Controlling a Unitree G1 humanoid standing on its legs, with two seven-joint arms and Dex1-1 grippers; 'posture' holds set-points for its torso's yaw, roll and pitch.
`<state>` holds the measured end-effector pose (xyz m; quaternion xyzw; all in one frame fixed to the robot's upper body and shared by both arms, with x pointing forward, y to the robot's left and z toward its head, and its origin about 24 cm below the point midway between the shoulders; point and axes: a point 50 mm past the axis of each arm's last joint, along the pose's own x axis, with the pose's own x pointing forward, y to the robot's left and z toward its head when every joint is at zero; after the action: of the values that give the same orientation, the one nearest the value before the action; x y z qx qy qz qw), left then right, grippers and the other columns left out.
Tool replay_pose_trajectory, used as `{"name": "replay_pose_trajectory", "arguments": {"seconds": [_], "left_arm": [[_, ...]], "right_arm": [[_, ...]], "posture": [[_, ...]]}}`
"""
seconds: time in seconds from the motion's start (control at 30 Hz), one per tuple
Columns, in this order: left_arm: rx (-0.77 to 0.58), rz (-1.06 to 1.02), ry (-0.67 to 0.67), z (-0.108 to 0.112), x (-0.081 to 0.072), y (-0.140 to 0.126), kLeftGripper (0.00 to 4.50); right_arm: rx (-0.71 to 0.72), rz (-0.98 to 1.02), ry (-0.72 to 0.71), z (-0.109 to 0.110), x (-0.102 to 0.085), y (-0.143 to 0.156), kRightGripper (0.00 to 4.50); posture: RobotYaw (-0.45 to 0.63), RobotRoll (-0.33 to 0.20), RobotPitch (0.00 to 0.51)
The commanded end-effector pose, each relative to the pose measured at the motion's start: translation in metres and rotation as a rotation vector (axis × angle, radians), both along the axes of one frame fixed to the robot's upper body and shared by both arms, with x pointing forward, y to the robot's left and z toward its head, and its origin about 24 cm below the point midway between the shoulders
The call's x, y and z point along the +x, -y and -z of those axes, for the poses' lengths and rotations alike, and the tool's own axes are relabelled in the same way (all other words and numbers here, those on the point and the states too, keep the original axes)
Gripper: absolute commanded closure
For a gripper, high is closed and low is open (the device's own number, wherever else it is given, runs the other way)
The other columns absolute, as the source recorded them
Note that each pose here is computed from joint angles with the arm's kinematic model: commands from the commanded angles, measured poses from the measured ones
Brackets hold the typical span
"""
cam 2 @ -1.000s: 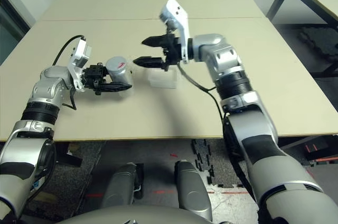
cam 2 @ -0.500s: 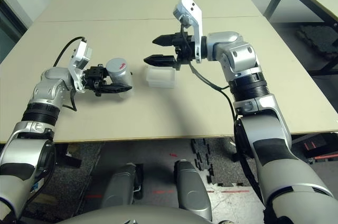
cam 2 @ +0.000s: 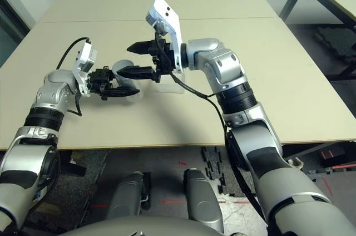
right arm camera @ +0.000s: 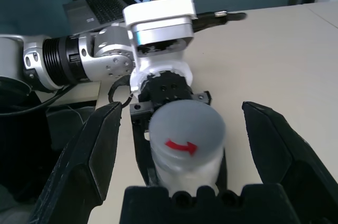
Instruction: Pour the medicine from the bottle into the box.
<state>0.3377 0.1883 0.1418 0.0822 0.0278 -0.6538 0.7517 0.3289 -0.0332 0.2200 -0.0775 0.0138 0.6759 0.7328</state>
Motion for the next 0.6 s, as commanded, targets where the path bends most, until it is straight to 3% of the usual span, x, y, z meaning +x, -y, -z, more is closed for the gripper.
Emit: {"name": "replay_pose_trajectory", "arguments": {"seconds": [0.03,0.33,0.6], "left_arm": [[0.013,0.015,0.011,-0.001,0.0,0.003,1.96],[0.011,0.031,0.011,0.0,-0.001,0.006,1.96],[0.005,0.034,0.015,-0.001,-0.001,0.008,1.96]], "right_arm": [[-0.011,0.013,0.019,0.003,0.004,-0.007,0.0],[-0.013,0.039,0.01,0.016,0.01,-0.017,0.0],[-0.031,0.081,0.003,0.024,0.017,-0.008,0.0]], "posture": [[-0.08,0.0,0.118],[-0.07,0.0,0.115],[-0.07,0.0,0.113]]}}
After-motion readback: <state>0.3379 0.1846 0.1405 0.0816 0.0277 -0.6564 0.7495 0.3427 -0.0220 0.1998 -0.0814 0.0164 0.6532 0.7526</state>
